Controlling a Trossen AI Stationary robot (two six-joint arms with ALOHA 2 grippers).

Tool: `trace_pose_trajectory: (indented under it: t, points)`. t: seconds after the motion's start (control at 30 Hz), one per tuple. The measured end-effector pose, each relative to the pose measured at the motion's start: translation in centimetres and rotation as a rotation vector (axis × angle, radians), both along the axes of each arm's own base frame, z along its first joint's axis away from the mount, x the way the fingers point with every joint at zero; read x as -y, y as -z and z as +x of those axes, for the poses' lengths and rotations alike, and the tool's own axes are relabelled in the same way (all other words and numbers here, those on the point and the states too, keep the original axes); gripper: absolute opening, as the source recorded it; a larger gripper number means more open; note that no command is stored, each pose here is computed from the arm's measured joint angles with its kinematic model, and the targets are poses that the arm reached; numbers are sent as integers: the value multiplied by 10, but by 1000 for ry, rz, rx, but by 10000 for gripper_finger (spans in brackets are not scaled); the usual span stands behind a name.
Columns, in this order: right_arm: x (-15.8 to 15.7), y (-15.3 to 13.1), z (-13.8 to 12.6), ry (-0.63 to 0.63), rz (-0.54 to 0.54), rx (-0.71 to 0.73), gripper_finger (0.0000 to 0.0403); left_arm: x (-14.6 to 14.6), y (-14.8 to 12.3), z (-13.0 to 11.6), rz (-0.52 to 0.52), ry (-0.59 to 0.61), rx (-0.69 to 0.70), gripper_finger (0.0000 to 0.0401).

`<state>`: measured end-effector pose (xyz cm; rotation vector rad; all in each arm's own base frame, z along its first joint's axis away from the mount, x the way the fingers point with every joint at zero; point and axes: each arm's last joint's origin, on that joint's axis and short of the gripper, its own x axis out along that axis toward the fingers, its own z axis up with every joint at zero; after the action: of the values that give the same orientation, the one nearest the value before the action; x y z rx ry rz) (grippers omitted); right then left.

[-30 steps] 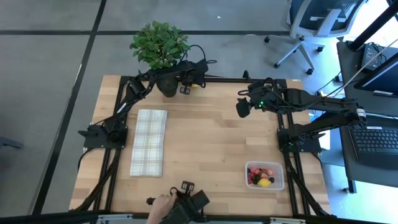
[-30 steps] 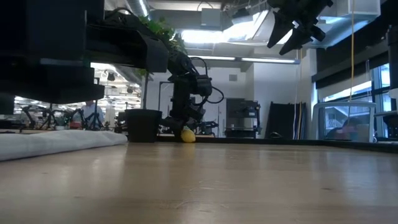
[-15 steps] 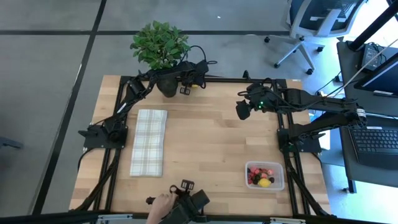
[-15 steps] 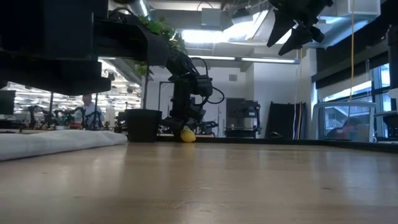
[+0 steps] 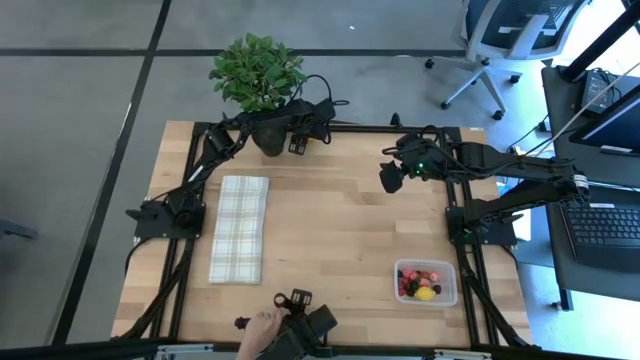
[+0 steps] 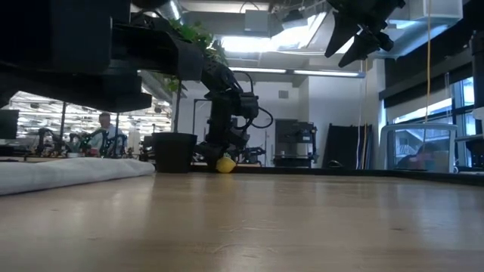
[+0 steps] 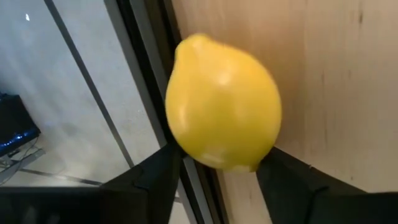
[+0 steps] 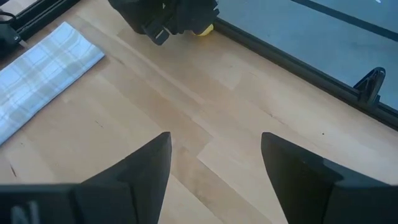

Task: Pick and placing Produce into tupperware
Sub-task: Put the yellow lemon into the transparent bin

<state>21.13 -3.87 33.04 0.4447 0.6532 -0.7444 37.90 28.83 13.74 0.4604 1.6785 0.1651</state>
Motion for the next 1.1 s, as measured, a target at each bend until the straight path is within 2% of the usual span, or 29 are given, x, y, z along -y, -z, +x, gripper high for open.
trace_pose_trajectory:
  t: [0.13, 0.27, 1.1]
  points:
    - [0, 0, 0, 0, 0, 0, 249, 0, 0, 0, -5, -2, 3, 222]
    - [0, 0, 0, 0, 0, 0, 249, 0, 0, 0, -5, -3, 3, 233]
    - [0, 0, 0, -2, -1, -6, 249, -5, -3, 0, -29, 11, 62, 226]
